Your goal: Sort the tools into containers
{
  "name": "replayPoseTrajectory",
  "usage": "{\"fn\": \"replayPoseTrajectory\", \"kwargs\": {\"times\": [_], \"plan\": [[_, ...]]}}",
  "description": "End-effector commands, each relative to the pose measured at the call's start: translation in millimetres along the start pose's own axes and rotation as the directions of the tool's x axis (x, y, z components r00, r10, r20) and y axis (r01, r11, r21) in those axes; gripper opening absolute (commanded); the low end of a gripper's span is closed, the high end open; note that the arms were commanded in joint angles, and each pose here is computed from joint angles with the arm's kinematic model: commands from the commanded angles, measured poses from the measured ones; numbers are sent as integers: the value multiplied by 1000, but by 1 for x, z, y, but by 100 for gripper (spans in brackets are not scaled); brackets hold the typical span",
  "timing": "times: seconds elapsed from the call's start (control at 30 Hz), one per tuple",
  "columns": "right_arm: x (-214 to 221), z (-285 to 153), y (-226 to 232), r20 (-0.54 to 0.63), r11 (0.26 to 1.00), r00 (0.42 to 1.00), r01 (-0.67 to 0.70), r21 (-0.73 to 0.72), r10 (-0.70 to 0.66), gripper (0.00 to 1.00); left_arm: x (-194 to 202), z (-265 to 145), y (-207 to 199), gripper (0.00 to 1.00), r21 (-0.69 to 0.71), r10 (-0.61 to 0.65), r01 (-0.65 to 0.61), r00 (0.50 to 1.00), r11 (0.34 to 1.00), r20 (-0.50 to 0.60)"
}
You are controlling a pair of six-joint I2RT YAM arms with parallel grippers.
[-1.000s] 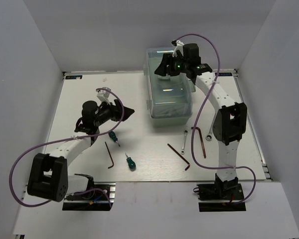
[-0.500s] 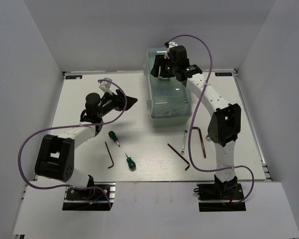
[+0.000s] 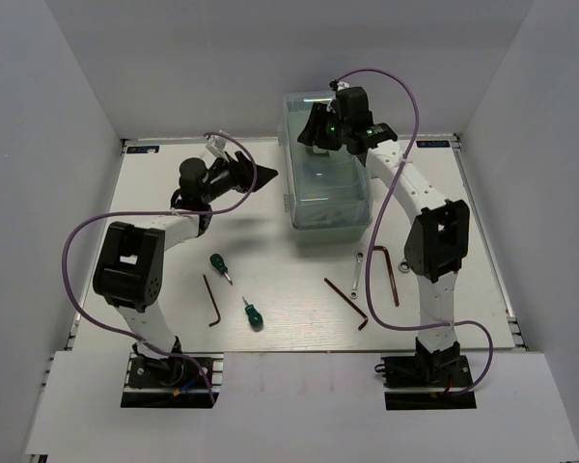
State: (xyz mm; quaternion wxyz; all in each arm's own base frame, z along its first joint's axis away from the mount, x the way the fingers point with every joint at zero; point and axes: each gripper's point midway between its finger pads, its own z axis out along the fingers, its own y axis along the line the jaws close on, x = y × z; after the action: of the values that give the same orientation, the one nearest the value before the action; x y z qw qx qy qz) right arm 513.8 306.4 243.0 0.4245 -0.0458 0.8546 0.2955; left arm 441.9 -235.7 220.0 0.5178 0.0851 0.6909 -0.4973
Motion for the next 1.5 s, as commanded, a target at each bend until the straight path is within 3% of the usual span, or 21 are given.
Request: {"fn": "replayPoseTrajectory", "kwargs": {"times": [0.0, 0.4, 0.57, 0.7, 1.47], "plan": [[-14, -19, 35, 0, 993, 999, -34, -112, 34, 54, -31, 9, -30, 81, 101, 51, -55, 997, 993, 50], [-29, -36, 47, 14, 983, 998, -50, -175, 53, 53, -63, 35, -51, 79, 150, 104, -109, 994, 983, 41], [-33, -38, 45, 18, 982, 998, -57, -181, 61, 53, -59, 54, -55, 69, 167, 99, -100, 995, 981, 12], [-30, -38, 45, 7, 980, 998, -66, -190, 69, 51, -49, 75, -56, 53, 180, 93, -84, 995, 980, -40], [-42, -46, 43, -18, 948, 985, -171, -268, 172, 44, -28, 111, -44, 53, 75, 112, -103, 986, 992, -125]]}}
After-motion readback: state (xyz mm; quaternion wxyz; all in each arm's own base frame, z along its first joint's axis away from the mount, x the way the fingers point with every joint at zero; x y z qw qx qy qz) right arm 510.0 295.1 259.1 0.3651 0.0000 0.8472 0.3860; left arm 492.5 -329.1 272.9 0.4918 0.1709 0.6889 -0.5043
